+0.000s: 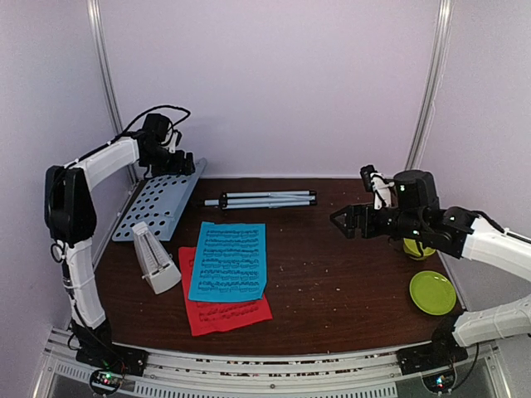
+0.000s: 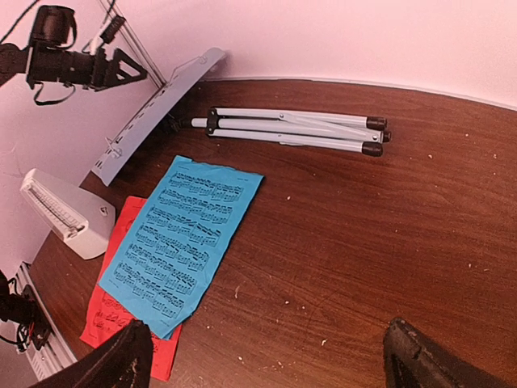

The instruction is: Set up the instrument practice props

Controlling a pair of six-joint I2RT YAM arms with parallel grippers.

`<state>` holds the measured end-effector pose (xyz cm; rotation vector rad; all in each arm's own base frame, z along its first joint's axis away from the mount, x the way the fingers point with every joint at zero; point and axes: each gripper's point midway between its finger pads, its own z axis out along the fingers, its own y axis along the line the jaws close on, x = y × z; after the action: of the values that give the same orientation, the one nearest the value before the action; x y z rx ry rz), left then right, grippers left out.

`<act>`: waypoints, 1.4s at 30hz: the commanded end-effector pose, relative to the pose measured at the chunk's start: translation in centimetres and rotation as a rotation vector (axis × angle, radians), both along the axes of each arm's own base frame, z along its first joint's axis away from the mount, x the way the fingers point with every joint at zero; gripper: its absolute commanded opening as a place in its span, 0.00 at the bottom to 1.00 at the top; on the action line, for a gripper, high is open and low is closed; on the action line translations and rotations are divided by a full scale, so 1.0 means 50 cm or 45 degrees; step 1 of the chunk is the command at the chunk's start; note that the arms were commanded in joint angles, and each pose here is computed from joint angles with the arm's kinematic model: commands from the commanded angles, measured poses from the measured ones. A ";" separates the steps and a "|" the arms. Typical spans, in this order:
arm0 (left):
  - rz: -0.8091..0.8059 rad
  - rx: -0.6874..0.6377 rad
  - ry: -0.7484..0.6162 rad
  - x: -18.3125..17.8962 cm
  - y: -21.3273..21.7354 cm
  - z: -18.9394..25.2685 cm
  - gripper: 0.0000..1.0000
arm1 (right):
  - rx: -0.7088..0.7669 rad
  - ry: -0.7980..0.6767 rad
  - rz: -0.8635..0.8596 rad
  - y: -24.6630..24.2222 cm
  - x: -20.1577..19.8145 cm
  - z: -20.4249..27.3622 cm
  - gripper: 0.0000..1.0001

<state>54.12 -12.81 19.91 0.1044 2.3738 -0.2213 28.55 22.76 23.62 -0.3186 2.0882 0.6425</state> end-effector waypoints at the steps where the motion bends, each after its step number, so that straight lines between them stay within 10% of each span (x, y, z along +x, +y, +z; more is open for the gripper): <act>1: -0.117 -0.008 0.052 0.015 -0.030 -0.033 0.89 | 0.097 -0.090 0.004 -0.008 -0.007 0.048 1.00; 14: -0.140 0.052 0.218 0.029 -0.033 -0.188 0.62 | 0.195 -0.171 -0.091 -0.053 -0.002 0.108 1.00; 26: -0.089 0.149 0.268 0.043 -0.032 -0.218 0.14 | 0.226 -0.161 -0.164 -0.066 0.020 0.116 1.00; 42: -0.087 0.294 -0.095 0.102 -0.025 0.042 0.00 | 0.222 -0.202 -0.386 -0.139 0.024 0.137 1.00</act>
<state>55.99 -13.77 12.08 0.2531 2.6098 -0.0545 29.79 18.19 28.43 -0.0622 1.9323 0.6424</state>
